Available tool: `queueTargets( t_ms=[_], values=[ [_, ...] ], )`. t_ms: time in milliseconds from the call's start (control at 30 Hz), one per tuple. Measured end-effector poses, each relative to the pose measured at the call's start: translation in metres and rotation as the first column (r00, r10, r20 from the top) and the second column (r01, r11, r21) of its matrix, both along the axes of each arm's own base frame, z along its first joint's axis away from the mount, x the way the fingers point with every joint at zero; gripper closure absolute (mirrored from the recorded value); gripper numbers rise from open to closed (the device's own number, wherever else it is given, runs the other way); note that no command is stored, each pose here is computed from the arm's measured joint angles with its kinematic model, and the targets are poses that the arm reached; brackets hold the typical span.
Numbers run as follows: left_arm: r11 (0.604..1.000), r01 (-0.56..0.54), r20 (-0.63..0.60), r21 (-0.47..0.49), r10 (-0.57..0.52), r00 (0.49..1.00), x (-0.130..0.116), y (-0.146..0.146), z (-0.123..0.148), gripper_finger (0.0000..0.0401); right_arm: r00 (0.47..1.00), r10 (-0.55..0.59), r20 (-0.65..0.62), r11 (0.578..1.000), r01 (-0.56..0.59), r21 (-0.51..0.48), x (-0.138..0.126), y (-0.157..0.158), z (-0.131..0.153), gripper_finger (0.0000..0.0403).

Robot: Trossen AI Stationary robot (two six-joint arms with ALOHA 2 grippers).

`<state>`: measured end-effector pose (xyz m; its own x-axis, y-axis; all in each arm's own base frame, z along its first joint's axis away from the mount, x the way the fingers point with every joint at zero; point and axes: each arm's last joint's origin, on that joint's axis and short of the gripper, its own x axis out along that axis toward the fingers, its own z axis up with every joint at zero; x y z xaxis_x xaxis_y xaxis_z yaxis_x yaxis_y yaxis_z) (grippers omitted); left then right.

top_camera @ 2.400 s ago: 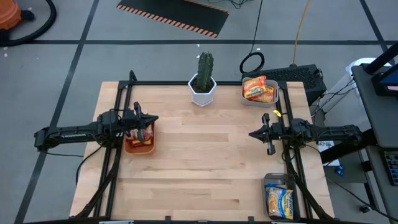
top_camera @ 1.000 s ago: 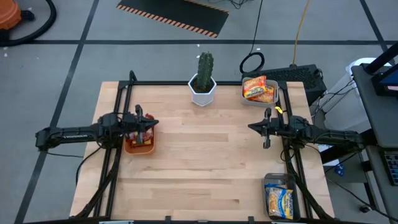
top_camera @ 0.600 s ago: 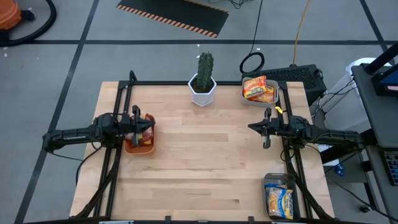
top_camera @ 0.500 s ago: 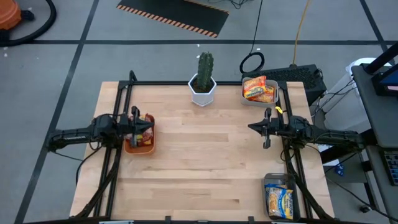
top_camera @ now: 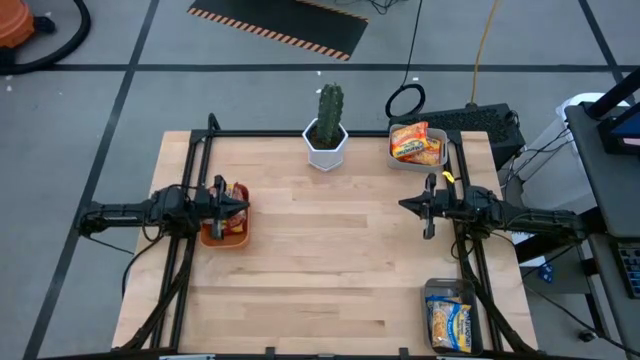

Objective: Sort Maruchan noodles
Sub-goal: Return to Home Position

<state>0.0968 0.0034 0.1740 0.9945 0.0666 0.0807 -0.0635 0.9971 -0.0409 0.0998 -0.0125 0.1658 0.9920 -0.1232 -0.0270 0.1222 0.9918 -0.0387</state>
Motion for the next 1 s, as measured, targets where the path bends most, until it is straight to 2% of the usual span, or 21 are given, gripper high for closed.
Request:
queueTargets(
  t_ms=[300, 467, 1000],
  values=[
    [0.998, 0.054, -0.060, 0.013, -0.053, 0.997, 0.0003, -0.0017, -0.0055, 0.0401, 1.000, 0.000, -0.001, 1.000, 0.000, 0.000, 0.0000, 0.0000, -0.0001, 0.0403],
    [0.997, 0.054, -0.074, 0.059, -0.049, 0.996, 0.0010, -0.0017, -0.0064, 0.0401, 1.000, 0.000, -0.001, 1.000, 0.000, 0.000, 0.0000, 0.0000, -0.0001, 0.0403],
    [0.997, 0.054, -0.087, 0.057, -0.049, 0.995, 0.0018, -0.0016, -0.0074, 0.0400, 1.000, 0.000, -0.002, 1.000, 0.000, 0.000, 0.0000, 0.0000, -0.0002, 0.0403]
  ],
)
